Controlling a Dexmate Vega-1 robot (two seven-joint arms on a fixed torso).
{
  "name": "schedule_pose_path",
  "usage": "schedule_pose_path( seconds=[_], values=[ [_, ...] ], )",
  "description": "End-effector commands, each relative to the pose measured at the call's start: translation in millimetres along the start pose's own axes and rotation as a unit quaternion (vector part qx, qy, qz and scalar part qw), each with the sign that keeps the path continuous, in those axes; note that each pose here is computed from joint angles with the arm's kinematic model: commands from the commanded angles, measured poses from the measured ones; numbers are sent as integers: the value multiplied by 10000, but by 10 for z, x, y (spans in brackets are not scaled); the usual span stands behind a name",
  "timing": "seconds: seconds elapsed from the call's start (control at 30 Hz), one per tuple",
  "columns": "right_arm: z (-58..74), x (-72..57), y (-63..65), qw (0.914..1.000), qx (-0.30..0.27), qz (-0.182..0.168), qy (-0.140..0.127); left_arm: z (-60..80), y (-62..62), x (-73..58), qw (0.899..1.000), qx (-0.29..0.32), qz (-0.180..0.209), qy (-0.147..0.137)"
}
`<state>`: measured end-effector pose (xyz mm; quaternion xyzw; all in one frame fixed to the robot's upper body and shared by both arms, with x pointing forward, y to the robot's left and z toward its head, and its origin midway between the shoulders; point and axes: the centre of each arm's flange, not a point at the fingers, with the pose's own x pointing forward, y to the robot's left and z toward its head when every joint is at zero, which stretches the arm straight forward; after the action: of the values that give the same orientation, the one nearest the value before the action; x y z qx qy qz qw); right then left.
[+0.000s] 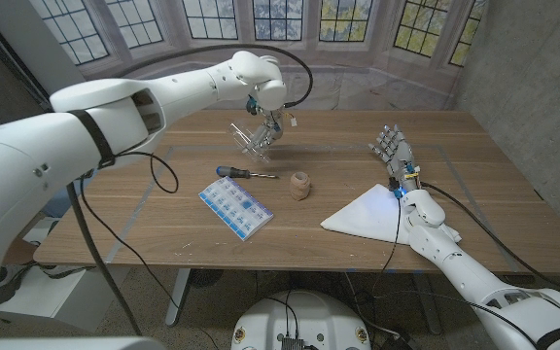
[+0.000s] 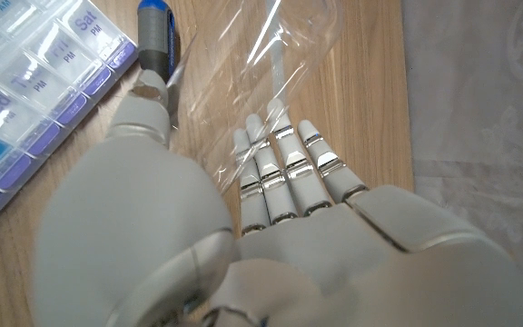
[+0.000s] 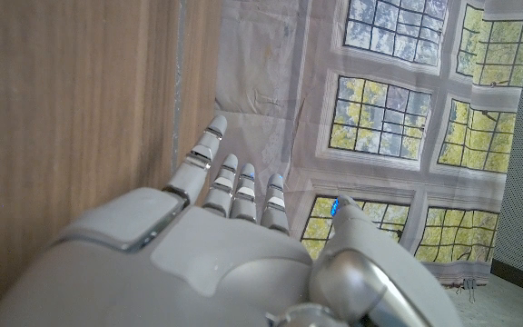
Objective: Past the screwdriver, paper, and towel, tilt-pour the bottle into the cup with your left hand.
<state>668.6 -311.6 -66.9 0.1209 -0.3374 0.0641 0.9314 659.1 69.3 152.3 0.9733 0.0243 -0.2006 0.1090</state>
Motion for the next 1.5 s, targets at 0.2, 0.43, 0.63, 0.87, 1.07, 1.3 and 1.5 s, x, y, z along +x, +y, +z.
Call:
schedule_pose_path(
  seconds=[0.2,0.43,0.63,0.87,1.07,1.3,1.5],
  values=[
    [29,-27,-29,10000,11,-9,-10,34,47,-33,10000,4,56,68],
    [47,-28,-26,10000,-13,7,-10,27,55,-43,9999,15,69,99],
    [47,-17,-16,10000,-11,23,-7,6,46,-48,9999,4,90,134],
    [36,1,0,10000,-7,36,3,-20,56,-56,9998,-41,133,137],
    [34,7,10,10000,-11,35,-2,-30,51,-57,9997,-48,161,153],
    [44,13,19,10000,-35,36,5,-74,71,-77,9992,-172,293,200],
    [42,24,35,10000,-39,52,15,-111,103,-111,9983,-303,440,240]
  ],
)
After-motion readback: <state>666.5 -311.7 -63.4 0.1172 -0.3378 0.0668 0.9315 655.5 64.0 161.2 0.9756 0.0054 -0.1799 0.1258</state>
